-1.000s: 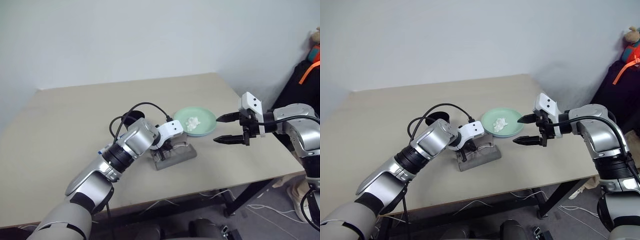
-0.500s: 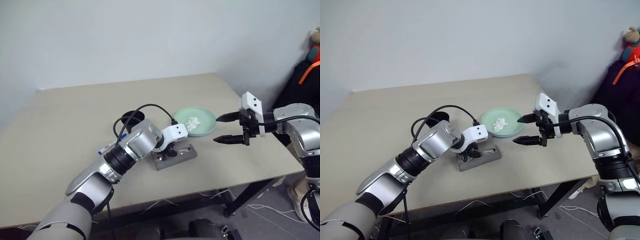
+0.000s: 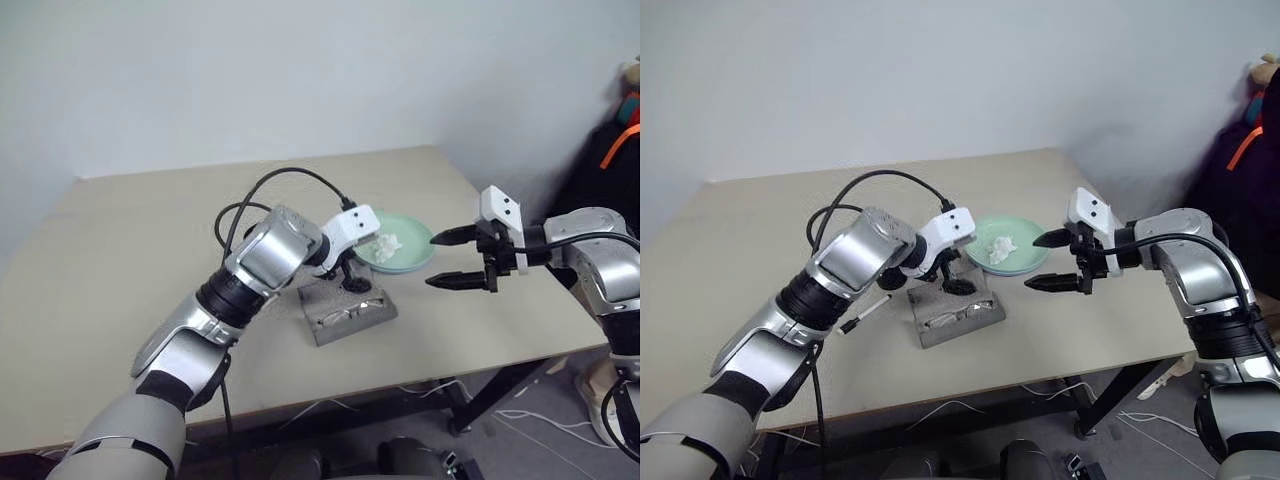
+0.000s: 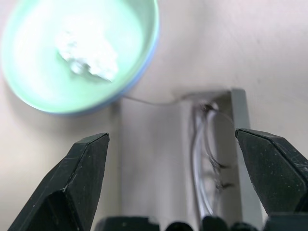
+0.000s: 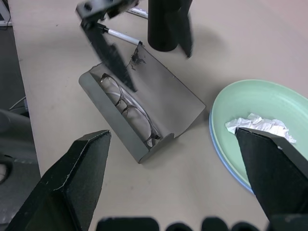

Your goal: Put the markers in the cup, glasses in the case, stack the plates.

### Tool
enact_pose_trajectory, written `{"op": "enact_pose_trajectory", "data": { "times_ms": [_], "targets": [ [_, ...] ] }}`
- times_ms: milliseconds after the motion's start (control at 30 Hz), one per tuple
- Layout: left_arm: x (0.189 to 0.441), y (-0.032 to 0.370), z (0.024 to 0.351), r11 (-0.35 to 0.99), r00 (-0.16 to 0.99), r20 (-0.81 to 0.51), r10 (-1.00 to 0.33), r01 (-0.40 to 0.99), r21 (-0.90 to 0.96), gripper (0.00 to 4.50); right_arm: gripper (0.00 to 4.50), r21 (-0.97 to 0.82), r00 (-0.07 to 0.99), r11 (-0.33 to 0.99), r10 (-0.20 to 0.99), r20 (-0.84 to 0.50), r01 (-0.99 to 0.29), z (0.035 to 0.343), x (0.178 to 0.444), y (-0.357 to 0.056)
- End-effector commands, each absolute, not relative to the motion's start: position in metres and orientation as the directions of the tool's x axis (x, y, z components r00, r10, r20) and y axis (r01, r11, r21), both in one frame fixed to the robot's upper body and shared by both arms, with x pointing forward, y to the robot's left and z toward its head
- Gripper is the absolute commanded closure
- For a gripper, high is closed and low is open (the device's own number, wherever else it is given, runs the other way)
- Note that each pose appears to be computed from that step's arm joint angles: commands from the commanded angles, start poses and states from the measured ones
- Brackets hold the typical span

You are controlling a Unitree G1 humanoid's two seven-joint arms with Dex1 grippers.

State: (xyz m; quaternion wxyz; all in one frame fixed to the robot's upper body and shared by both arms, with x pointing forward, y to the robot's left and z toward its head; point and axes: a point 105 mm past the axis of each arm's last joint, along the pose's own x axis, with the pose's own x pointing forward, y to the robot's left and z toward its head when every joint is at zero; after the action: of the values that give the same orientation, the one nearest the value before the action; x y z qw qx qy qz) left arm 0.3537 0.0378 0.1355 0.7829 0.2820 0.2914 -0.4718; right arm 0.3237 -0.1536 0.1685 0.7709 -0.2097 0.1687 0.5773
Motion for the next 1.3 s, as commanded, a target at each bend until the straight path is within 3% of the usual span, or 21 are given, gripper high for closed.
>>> {"op": "enact_pose_trajectory", "data": {
  "times_ms": [33,400,433,667,967,1300],
  "targets": [
    [0.368,0.038,0.155,0.43,0.458,-0.668,-0.586,0.875,0.223,0.41,0.0,-0.183,0.29,0.229,0.831,-0.475,-0.956,0.184,0.327,-0.15],
    [0.404,0.058,0.124,0.483,0.586,-0.659,-0.471,0.797,0.363,4.28,0.0,-0.189,0.289,0.225,0.835,-0.468,-0.956,0.185,0.328,-0.148],
    [0.406,0.059,0.121,0.481,0.593,-0.659,-0.463,0.792,0.375,4.44,0.0,-0.19,0.289,0.225,0.835,-0.468,-0.956,0.185,0.328,-0.148],
    [0.41,0.058,0.103,0.43,0.595,-0.673,-0.44,0.797,0.423,4.44,0.0,-0.19,0.291,0.226,0.838,-0.462,-0.955,0.186,0.327,-0.147],
    [0.396,0.055,0.08,0.307,0.536,-0.727,-0.429,0.844,0.441,4.44,0.0,-0.191,0.292,0.229,0.842,-0.454,-0.955,0.187,0.326,-0.145],
    [0.384,0.051,0.085,0.26,0.487,-0.742,-0.461,0.873,0.412,4.44,0.0,-0.194,0.291,0.226,0.843,-0.453,-0.955,0.187,0.327,-0.144]
  ]
}}
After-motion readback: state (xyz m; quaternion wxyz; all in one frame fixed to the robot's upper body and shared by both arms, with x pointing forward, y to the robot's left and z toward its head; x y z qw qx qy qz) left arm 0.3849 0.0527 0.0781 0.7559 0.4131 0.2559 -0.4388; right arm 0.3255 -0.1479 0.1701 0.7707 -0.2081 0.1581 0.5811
